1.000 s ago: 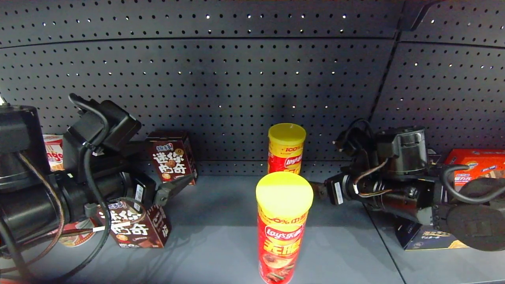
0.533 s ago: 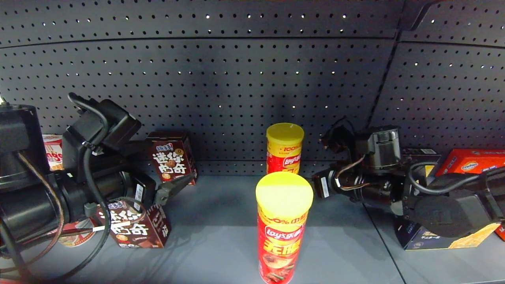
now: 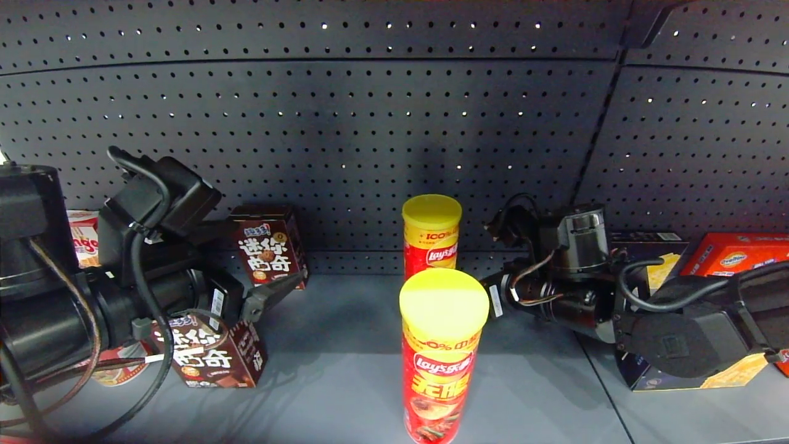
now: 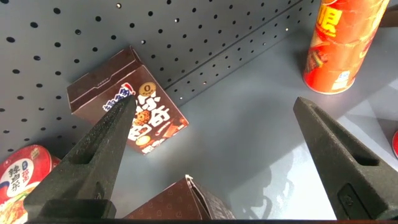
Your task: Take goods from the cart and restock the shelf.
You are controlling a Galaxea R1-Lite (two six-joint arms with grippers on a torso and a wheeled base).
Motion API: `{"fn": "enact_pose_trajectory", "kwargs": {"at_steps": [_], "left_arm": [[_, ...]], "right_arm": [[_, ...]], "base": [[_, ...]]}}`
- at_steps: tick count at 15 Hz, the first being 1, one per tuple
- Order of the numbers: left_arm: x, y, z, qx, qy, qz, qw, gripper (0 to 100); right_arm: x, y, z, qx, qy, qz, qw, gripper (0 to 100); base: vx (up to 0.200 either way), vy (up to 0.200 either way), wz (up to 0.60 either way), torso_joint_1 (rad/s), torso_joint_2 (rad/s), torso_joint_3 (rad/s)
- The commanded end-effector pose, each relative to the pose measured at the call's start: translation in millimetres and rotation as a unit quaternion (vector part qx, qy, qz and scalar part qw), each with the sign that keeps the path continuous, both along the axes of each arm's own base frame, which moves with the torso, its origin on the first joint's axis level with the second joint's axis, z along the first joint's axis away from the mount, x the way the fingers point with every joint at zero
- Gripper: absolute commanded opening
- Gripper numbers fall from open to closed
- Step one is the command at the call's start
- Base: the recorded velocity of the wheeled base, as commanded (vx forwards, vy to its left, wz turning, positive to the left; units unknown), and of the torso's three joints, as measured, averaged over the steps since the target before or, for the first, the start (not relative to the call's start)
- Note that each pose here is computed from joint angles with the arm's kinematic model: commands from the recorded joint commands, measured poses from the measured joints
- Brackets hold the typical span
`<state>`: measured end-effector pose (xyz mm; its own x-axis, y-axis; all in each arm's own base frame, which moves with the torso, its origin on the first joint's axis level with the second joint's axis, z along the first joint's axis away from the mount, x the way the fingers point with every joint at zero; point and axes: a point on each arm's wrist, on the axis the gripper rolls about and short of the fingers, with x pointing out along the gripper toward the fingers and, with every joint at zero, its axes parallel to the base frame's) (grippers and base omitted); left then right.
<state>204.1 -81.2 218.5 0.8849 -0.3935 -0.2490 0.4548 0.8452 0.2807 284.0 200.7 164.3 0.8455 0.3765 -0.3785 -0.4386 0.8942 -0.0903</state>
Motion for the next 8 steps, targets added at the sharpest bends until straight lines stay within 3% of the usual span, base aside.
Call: {"fn": "enact_pose_trajectory", "kwargs": {"at_steps": [1, 8], "left_arm": [[-0.1, 0.1, -0.4, 0.000, 0.000, 0.001, 1.0000, 100], [-0.4, 0.2, 0.0, -0.001, 0.000, 0.001, 1.0000, 100]], "right_arm": [[-1.7, 3.2, -1.0, -0.001, 0.001, 0.005, 1.000, 100], [-3.6, 1.8, -0.8, -0.002, 0.002, 0.004, 1.000, 100]], "base": [[0.000, 0.000, 0.00, 0.000, 0.00, 0.000], [0.000, 0.000, 0.00, 0.000, 0.00, 0.000]]}}
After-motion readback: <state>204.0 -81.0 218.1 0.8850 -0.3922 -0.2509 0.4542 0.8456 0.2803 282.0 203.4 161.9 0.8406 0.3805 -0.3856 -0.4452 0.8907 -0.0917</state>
